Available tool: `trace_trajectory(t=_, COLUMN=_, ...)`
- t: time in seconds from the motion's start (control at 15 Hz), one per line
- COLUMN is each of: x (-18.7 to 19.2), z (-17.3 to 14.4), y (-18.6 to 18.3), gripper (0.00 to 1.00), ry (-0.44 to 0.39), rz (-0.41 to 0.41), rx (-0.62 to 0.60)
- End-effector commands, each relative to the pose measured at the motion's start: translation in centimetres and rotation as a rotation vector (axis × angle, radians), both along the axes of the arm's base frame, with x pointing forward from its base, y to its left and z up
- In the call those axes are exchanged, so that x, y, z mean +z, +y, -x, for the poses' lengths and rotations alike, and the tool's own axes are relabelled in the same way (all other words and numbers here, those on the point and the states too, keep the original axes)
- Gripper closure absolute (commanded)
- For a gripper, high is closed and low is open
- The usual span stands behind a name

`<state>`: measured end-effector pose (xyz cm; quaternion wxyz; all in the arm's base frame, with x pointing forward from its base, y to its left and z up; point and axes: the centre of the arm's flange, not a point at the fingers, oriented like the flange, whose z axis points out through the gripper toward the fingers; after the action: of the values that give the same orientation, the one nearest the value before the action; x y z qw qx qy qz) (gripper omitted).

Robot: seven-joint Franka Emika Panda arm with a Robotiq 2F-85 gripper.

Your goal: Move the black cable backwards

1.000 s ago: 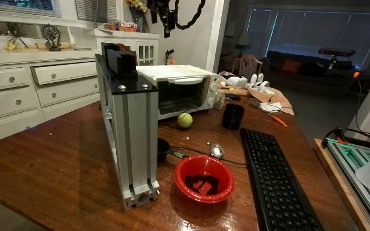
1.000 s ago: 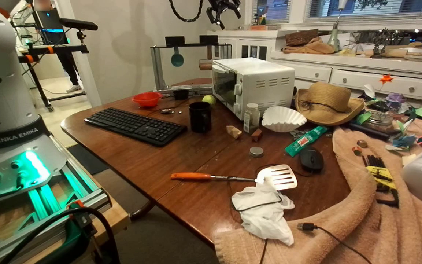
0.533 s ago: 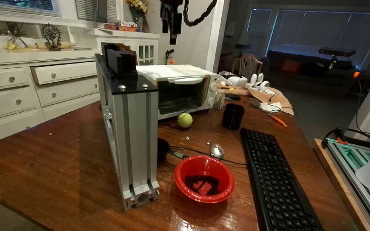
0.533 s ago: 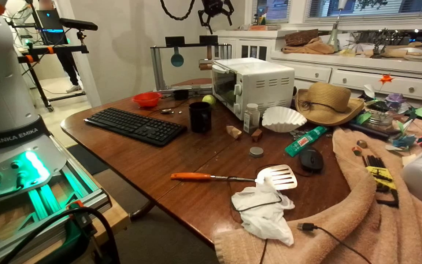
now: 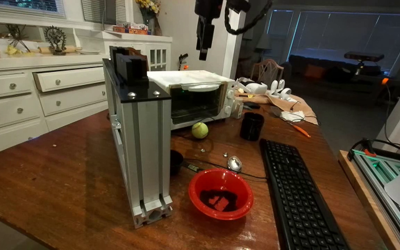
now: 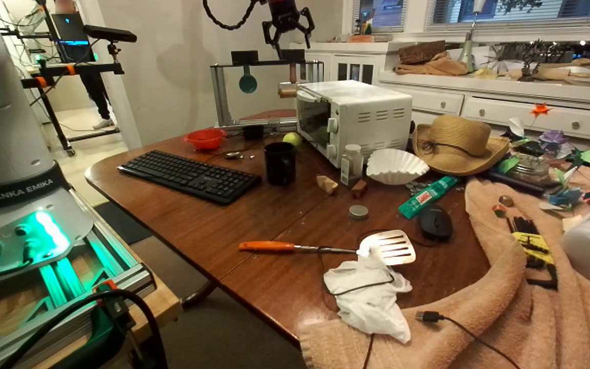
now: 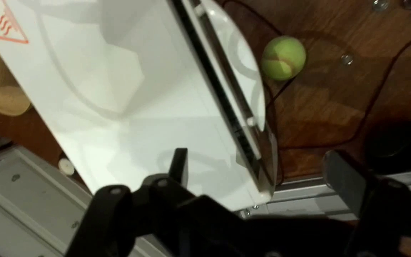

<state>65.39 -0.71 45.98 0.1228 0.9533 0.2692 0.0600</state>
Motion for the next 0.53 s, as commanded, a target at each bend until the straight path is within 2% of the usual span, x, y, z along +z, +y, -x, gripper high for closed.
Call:
trace_trajectory(t=0.0, x=-1.6, z=5.5, y=-0.3, gripper=0.0, ry=0.112, rz=-0.038, rx=-0.119)
trace_trajectory(t=0.2, x=-1.8, z=7.5, y=-0.1, gripper=0.0, ry=0.217, rz=-0.037, rx=-0.173)
trace_trajectory(t=0.47, x=-1.6, z=8.8, y=0.2, gripper=0.0, ry=0.37, rz=-0.09, rx=-0.207)
